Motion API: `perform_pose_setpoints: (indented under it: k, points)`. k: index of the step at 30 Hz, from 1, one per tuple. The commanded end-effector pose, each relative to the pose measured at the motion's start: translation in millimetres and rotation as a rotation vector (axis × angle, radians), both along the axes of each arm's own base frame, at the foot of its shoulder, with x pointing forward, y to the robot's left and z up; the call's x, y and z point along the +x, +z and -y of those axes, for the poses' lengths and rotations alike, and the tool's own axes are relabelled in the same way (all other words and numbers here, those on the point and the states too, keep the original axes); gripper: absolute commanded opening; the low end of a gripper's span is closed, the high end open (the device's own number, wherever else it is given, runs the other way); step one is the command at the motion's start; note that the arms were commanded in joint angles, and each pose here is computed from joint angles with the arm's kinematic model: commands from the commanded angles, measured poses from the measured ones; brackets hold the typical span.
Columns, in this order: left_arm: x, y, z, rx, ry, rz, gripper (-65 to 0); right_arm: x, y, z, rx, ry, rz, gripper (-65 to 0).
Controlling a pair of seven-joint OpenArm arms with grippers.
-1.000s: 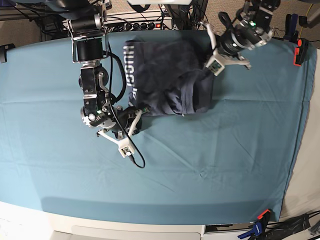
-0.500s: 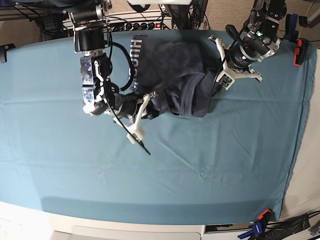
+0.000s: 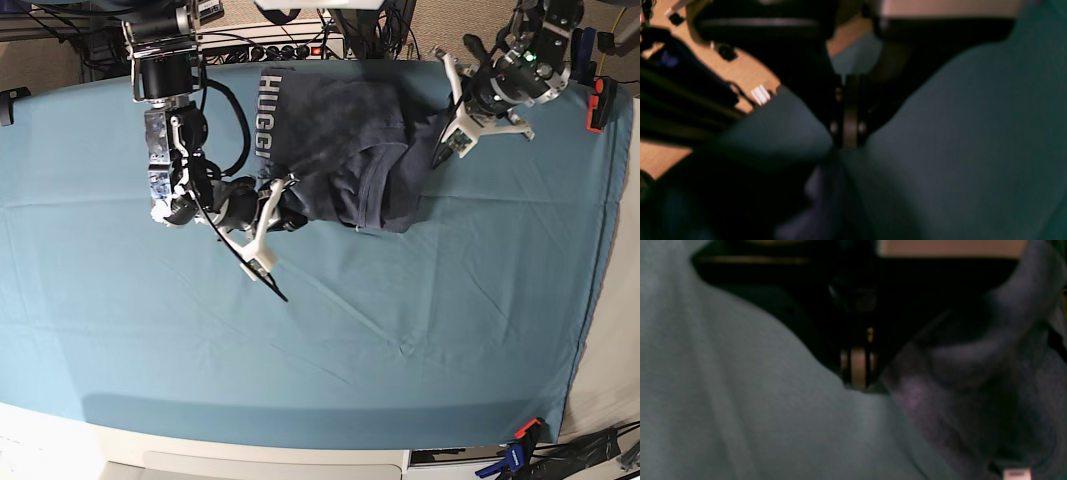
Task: Fold the T-shirt properly
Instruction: 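Lift and rotate the folded bundle with both grippers to square it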
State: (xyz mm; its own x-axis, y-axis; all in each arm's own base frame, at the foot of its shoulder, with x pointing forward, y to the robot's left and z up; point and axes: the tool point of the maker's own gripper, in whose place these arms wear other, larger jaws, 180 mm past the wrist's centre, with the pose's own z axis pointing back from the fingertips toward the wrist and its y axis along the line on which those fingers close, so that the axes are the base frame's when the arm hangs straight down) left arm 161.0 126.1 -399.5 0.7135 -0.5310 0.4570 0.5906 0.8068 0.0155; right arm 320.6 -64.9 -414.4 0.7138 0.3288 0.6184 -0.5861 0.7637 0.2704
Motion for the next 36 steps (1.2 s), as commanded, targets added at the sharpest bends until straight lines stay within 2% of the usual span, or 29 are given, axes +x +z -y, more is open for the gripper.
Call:
perform_pose_setpoints:
  k: [1,5,12,20,28,36]
  points:
    - [-1.9,5.5,-1.0,-0.013,0.003,0.002,-65.0,-16.9,-25.8,34.1,-0.193,0.003,-0.097,-65.0]
    - [-11.2,11.1,15.3,-0.128,0.023,-0.028,-65.0,-16.8,-25.6,33.6,-0.191,0.002,-0.097,-65.0]
    - [-2.9,21.1,46.1,-0.245,0.012,0.03,-65.0,-18.3,-26.6,34.8,-0.198,0.005,-0.105,-65.0]
    - [12.7,25.4,46.8,-0.238,0.022,0.088,-65.0,-18.3,-27.1,40.1,-0.212,0.003,-0.105,-65.0]
    - [9.5,8.9,42.6,-0.231,0.044,0.046,-65.0,-16.1,-26.2,65.2,-0.257,-0.012,-0.094,-65.0]
    - [26.7,3.2,65.5,-0.271,0.037,0.052,-65.0,-15.7,-25.9,68.0,-0.261,-0.015,-0.093,-65.0]
